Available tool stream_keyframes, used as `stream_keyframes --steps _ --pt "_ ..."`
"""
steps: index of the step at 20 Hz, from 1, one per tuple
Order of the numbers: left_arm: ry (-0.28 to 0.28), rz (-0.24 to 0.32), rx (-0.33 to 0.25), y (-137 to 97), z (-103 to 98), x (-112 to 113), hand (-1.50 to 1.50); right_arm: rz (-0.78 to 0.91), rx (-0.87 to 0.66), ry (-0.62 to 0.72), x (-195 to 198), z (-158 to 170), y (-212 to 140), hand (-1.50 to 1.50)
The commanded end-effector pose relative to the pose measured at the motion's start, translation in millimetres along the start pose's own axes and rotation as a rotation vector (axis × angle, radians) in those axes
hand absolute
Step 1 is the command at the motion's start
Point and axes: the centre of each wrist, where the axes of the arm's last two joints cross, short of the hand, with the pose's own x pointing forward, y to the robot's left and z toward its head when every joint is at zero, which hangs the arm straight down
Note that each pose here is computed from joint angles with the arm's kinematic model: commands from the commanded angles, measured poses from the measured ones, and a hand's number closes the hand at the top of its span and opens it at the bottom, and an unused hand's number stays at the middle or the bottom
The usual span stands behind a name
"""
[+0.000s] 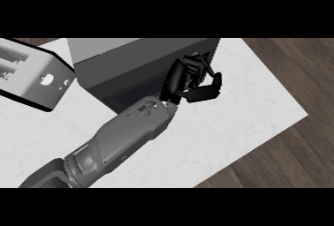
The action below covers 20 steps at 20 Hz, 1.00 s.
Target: Pick up the milk, place it into the microwave and close the microwave
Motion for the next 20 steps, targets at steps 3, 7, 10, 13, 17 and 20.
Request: stream_keyframes --steps 3,7,10,13,17,20 --pt "0.054 0.003 0.175 -8 -15 5 1.50 -0.013 -0.024 -0.004 3 0 -7 -1.50" --pt "0.123 -0.015 0.240 1 -14 -7 1.50 0.001 -0.038 -0.012 10 -1 -12 -1.50" --pt "0.155 -0.024 0.230 4 -11 -15 1.50 0.023 -0.056 -0.022 17 0 -15 -1.50" --pt "0.159 -0.048 0.202 12 -10 -21 1.50 0.040 -0.074 -0.025 22 2 -19 -1.50" --pt "0.169 -0.089 0.190 29 -9 -29 1.50 0.066 -0.091 -0.032 31 3 -22 -1.50" --pt "0.194 -0.090 0.161 33 -7 -33 1.50 0.068 -0.090 -0.033 35 5 -24 -1.50"
